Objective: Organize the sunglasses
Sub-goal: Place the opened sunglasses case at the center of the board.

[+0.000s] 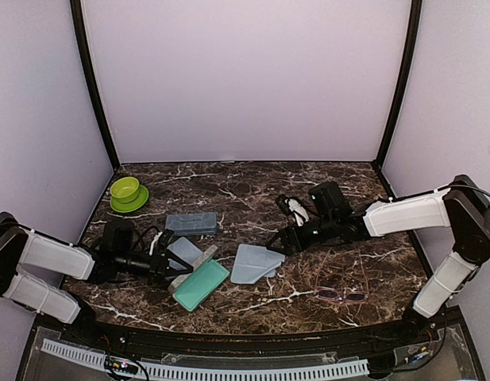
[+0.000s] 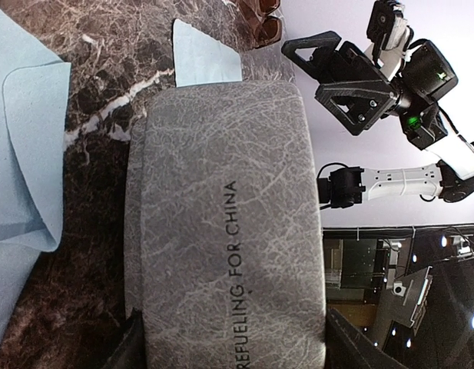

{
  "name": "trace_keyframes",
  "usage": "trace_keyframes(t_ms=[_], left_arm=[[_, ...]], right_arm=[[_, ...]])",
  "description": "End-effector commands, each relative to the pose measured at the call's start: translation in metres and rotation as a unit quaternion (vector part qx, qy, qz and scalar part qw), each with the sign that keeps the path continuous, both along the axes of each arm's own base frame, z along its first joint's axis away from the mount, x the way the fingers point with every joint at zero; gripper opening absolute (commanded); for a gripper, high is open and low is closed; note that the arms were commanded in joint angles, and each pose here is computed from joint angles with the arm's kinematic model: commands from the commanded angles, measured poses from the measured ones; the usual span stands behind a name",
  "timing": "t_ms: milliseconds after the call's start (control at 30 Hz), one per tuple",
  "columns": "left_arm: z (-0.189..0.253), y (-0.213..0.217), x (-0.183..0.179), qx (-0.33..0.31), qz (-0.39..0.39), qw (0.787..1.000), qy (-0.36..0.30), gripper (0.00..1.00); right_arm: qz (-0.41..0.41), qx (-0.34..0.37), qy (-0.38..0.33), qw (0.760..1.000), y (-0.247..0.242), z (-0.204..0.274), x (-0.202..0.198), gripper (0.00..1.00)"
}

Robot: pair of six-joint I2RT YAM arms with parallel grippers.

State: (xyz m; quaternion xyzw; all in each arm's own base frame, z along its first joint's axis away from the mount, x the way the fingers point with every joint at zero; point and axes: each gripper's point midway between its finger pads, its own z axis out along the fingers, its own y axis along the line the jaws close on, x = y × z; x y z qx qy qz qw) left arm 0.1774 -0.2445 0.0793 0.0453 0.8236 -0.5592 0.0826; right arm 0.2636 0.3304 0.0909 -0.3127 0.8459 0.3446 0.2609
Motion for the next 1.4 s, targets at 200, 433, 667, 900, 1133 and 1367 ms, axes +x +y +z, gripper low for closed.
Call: trace_keyframes(t_ms=[200, 433, 667, 900, 1133, 1367], left_arm=[[0.005, 0.001, 0.001, -0.005, 0.001, 1.000, -0.017, 0.37], [0.001, 0.003, 0.003, 0.014, 0.004, 1.000, -0.019, 0.57], [-0.003, 0.004, 0.003, 0.021, 0.007, 1.000, -0.017, 0.66], [-0.005, 0.006, 0.003, 0.026, 0.010, 0.999, -0.017, 0.73], [-0.001, 0.005, 0.002, 0.014, 0.011, 1.000, -0.024, 0.70], [-0.001, 0.003, -0.001, -0.016, 0.015, 1.000, -0.014, 0.71]], right_arm=[[0.007, 0.006, -0.021, 1.000, 0.009, 0.008, 0.005, 0.79], [0.007, 0.002, -0.020, 1.000, 0.009, 0.005, 0.004, 0.79], [0.005, -0.004, -0.019, 1.000, 0.008, 0.001, 0.003, 0.79], [0.006, -0.008, -0.020, 1.000, 0.009, -0.002, 0.003, 0.79], [0.009, -0.010, -0.019, 1.000, 0.011, -0.004, 0.001, 0.79], [0.014, -0.013, -0.021, 1.000, 0.016, -0.004, 0.001, 0.79]])
